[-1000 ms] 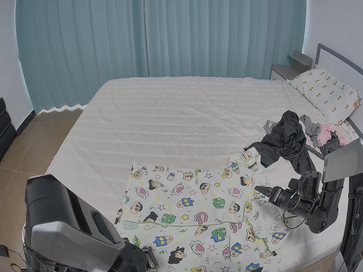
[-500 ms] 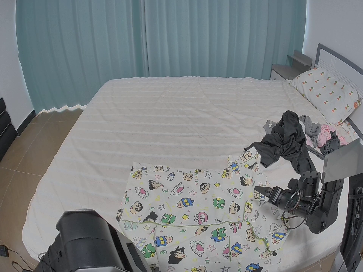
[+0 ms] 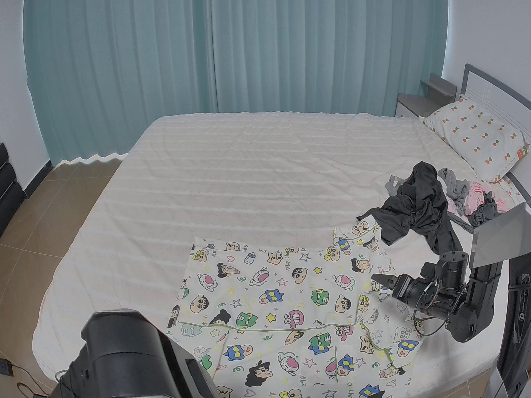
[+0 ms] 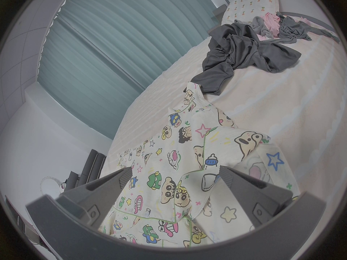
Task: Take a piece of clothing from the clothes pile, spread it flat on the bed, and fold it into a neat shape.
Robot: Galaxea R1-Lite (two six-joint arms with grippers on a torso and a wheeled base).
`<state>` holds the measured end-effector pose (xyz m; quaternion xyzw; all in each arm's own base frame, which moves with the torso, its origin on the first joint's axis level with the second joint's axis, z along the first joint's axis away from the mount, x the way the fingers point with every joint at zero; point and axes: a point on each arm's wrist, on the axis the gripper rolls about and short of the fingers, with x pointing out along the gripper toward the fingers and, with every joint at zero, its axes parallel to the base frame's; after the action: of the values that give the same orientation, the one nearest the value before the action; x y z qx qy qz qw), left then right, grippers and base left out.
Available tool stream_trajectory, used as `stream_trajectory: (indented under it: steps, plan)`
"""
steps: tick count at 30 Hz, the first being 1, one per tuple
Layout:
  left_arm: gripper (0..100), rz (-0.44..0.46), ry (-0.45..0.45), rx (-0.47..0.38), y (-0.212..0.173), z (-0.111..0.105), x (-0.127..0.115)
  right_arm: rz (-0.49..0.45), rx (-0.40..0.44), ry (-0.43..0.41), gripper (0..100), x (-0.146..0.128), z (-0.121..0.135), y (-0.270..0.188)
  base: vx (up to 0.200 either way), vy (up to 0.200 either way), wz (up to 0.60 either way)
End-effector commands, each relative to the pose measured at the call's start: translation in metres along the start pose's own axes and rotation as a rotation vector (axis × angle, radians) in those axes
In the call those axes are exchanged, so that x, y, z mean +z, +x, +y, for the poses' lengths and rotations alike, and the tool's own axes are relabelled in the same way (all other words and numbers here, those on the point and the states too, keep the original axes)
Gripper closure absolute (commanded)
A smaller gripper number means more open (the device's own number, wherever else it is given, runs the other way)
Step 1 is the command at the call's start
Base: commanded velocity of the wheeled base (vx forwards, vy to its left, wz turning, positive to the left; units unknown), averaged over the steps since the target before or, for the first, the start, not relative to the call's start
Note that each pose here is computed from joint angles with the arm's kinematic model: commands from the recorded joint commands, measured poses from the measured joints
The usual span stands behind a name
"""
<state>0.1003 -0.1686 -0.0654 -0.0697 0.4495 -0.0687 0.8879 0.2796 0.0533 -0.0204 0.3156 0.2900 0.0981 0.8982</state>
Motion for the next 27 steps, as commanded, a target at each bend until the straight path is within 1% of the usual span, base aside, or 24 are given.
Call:
stream_trajectory:
  steps: [1, 3, 7, 8, 12, 17, 20, 22, 23, 24, 26, 27]
  plan:
    - [0, -0.035, -0.028, -0.007, -0.008, 0.001, 0.009, -0.005, 0.005, -0.002, 0, 0.000, 0.000, 0.000, 0.000, 0.000, 0.00]
    - [0, -0.080, -0.079, -0.010, -0.012, 0.002, 0.021, -0.008, 0.007, -0.002, 0, 0.001, 0.001, 0.000, 0.000, 0.000, 0.00]
    - [0, -0.102, -0.127, 0.010, -0.012, 0.008, 0.032, -0.009, 0.006, -0.002, 0, 0.001, 0.000, 0.000, 0.000, 0.000, 0.00]
    - [0, -0.095, -0.140, 0.041, -0.009, 0.013, 0.034, -0.009, 0.006, -0.002, 0, 0.001, 0.000, 0.000, 0.000, 0.000, 0.00]
    - [0, -0.089, -0.183, 0.112, 0.000, 0.025, 0.038, -0.009, 0.006, -0.002, 0, 0.001, 0.001, 0.000, 0.000, 0.000, 0.00]
    - [0, -0.108, -0.290, 0.167, 0.005, 0.038, 0.047, -0.009, 0.006, -0.002, 0, 0.001, 0.001, 0.000, 0.000, 0.000, 0.00]
    - [0, -0.119, -0.340, 0.185, 0.007, 0.045, 0.054, -0.009, 0.006, -0.002, 0, 0.001, 0.001, 0.000, 0.000, 0.000, 0.00]
    - [0, -0.123, -0.364, 0.189, 0.008, 0.048, 0.058, -0.009, 0.006, -0.002, 0, 0.001, 0.001, 0.000, 0.000, 0.000, 0.00]
    - [0, -0.126, -0.399, 0.173, 0.008, 0.052, 0.064, -0.010, 0.007, -0.003, 0, 0.001, 0.001, 0.000, 0.000, 0.000, 0.00]
    - [0, -0.126, -0.399, 0.173, 0.008, 0.052, 0.064, -0.010, 0.007, -0.003, 0, 0.001, 0.001, 0.000, 0.000, 0.000, 0.00]
    - [0, -0.142, -0.474, 0.123, 0.008, 0.059, 0.077, -0.010, 0.007, -0.003, 0, 0.001, 0.001, 0.000, 0.000, 0.000, 0.00]
    - [0, -0.144, -0.489, 0.121, 0.010, 0.062, 0.080, -0.009, 0.008, -0.003, 0, 0.001, 0.001, 0.000, 0.000, 0.000, 0.00]
